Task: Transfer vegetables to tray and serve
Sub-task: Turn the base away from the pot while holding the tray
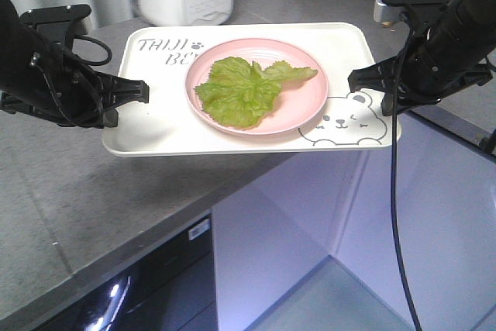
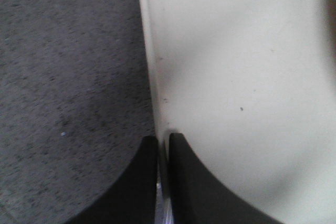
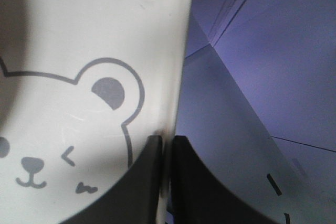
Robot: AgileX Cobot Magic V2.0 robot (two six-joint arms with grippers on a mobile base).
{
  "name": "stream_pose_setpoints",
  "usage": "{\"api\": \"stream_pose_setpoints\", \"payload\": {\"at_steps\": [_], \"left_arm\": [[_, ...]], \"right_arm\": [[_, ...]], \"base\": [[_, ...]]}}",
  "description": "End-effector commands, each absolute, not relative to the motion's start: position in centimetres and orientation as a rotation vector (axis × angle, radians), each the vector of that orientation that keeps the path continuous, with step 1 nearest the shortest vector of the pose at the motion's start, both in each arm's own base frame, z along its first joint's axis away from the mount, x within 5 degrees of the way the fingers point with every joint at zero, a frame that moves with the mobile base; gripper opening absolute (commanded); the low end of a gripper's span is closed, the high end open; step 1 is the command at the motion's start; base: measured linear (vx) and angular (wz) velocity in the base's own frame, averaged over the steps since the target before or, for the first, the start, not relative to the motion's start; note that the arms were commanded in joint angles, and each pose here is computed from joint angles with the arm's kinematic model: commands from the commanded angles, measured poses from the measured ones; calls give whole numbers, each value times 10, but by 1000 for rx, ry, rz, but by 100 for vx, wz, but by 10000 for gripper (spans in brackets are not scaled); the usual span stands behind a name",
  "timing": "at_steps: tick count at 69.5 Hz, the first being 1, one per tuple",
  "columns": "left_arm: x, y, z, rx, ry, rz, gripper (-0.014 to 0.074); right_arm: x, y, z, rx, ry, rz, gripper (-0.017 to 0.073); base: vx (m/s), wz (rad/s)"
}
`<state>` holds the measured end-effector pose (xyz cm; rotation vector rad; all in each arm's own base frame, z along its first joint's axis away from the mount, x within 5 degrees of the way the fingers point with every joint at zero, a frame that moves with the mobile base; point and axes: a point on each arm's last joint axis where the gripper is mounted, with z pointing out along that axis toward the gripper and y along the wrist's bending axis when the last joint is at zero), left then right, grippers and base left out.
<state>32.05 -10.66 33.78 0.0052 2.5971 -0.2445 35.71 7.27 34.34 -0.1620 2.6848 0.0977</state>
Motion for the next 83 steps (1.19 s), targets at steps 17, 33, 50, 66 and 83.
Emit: {"api": "stream_pose_setpoints", "payload": {"at_steps": [17,33,50,66,83], "left_arm": [[313,-116,368,35,2452,-354,-6],[313,-116,368,35,2452,-354,-6],[313,-116,368,35,2452,-354,-6],[313,-116,368,35,2452,-354,-6],[313,-116,368,35,2452,-354,-6]], "right_arm": [[350,78,374,-183,2543,163,-4],[350,78,374,-183,2543,163,-4],[350,78,374,-183,2543,163,-4],[350,78,374,-183,2544,163,-4],[350,78,374,-183,2544,163,-4]], "base": [[2,-41],[5,-36],[9,-38],[11,-42],[12,-45]]}}
